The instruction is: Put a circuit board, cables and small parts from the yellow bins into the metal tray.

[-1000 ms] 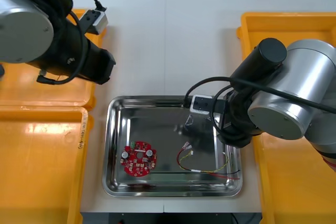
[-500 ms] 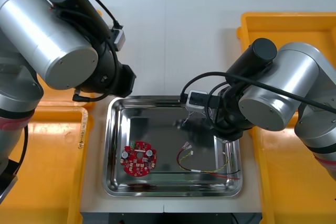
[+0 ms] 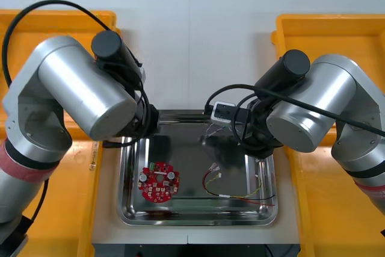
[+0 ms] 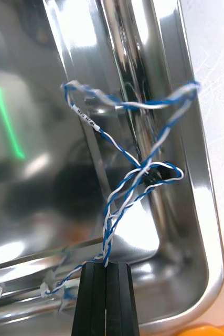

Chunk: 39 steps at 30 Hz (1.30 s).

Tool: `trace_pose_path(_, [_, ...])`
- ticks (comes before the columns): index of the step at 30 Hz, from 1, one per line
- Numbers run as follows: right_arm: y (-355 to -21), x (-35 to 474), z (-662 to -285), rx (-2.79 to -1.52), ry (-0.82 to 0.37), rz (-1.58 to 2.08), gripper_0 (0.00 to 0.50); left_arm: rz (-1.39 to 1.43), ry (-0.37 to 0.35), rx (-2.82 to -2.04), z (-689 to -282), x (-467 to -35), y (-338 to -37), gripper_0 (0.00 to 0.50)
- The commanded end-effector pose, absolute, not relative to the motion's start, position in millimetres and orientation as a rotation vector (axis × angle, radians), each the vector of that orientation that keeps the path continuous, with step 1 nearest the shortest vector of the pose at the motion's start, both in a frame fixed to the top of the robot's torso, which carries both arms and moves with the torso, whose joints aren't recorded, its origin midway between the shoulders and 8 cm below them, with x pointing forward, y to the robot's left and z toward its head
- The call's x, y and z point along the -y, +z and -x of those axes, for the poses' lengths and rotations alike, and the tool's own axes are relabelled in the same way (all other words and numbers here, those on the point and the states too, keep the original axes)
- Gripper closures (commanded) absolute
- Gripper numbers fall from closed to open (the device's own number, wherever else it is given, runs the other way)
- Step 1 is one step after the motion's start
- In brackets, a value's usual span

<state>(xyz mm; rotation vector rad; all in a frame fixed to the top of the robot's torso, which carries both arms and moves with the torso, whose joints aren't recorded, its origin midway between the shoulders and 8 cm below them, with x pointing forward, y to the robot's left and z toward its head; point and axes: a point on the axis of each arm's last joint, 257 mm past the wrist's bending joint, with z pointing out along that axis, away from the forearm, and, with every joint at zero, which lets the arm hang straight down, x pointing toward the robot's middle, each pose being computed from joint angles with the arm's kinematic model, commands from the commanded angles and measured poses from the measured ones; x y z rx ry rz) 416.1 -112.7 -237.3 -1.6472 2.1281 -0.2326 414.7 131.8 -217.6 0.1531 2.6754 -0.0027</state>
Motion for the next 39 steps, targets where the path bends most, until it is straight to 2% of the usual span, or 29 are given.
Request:
trace_pose_path(1, [-243, 105, -412, -2.117, -0.219, 1.656, 0.500, -0.103, -0.075, -2.663, -402, -108, -229, 0.500])
trace_pose_path(2, [-242, 105, -412, -2.116, -0.219, 1.654, 0.498, -0.102, -0.080, -2.659, -401, -105, -232, 0.500])
trace_pose_path(5, [-242, 104, -412, -2.115, -0.219, 1.654, 0.280, -0.086, -0.108, -2.642, -401, -99, -239, 0.498])
trace_pose_path(7, [-242, 104, -412, -2.118, -0.218, 1.651, 0.166, -0.086, -0.130, -2.632, -401, -95, -242, 0.500])
trace_pose_path(8, [-242, 104, -412, -2.119, -0.216, 1.648, 0.086, -0.084, -0.141, -2.626, -401, -92, -245, 0.498])
trace_pose_path(9, [-242, 104, -412, -2.120, -0.214, 1.647, 0.024, -0.080, -0.146, -2.616, -402, -91, -247, 0.500])
trace_pose_path(10, [-242, 104, -412, -2.122, -0.213, 1.644, 0.000, -0.080, -0.143, -2.613, -402, -90, -248, 0.499])
trace_pose_path(19, [-235, 108, -412, -2.140, -0.193, 1.628, 0.000, -0.072, -0.154, -2.605, -400, -86, -256, 0.500])
trace_pose_path(26, [-213, 121, -408, -2.178, -0.181, 1.630, 0.000, -0.063, -0.161, -2.607, -399, -85, -258, 0.496])
trace_pose_path(28, [-204, 126, -404, -2.196, -0.170, 1.631, 0.000, -0.060, -0.163, -2.607, -399, -85, -258, 0.431])
trace_pose_path(31, [-175, 120, -412, -2.154, -0.119, 1.588, 0.000, -0.054, -0.172, -2.597, -401, -85, -256, 0.232])
trace_pose_path(32, [-170, 120, -413, -2.148, -0.111, 1.577, 0.000, -0.053, -0.177, -2.596, -401, -84, -256, 0.206])
trace_pose_path(34, [-152, 118, -418, -2.126, -0.076, 1.536, 0.000, -0.047, -0.180, -2.595, -402, -84, -256, 0.023])
trace_pose_path(35, [-147, 117, -420, -2.118, -0.071, 1.530, 0.000, -0.045, -0.181, -2.595, -402, -84, -256, 0.000])
trace_pose_path(39, [-118, 118, -431, -2.082, -0.066, 1.461, 0.000, -0.041, -0.187, -2.593, -402, -83, -256, 0.000])
